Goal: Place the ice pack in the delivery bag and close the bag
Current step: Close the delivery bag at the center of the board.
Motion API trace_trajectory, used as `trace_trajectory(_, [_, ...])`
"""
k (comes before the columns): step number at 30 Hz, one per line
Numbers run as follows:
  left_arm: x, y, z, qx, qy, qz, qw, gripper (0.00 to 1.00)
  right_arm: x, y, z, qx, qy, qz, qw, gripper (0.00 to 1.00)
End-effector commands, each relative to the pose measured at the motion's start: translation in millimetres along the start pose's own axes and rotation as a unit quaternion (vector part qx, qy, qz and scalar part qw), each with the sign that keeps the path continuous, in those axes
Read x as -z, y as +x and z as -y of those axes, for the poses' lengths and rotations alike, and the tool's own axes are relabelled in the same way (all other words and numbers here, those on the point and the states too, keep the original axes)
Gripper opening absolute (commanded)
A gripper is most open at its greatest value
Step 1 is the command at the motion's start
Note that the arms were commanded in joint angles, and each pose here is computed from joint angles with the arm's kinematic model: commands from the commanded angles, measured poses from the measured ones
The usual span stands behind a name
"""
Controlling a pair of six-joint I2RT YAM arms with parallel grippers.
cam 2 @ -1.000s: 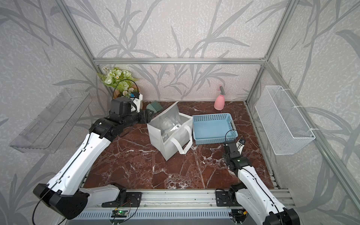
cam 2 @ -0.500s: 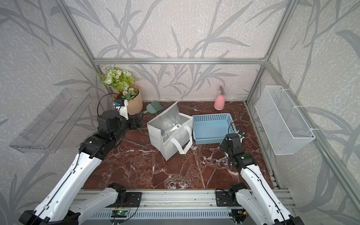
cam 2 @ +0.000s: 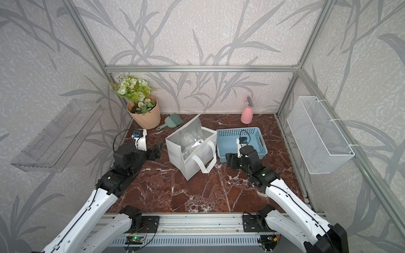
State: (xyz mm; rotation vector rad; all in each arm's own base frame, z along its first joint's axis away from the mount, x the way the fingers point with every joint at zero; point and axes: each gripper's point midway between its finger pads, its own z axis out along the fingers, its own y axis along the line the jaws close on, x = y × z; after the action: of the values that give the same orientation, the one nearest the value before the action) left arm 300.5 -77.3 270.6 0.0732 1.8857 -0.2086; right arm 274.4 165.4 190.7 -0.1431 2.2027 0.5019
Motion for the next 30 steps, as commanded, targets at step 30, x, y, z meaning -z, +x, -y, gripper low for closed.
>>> trace_trajectory(30, [-10.9,18.6,79.9,-0.14,0.255,0.032,0.956,0.77,-57.3,-17.6,-161.0,0.196,-0.187,0.012,0.963,0.55])
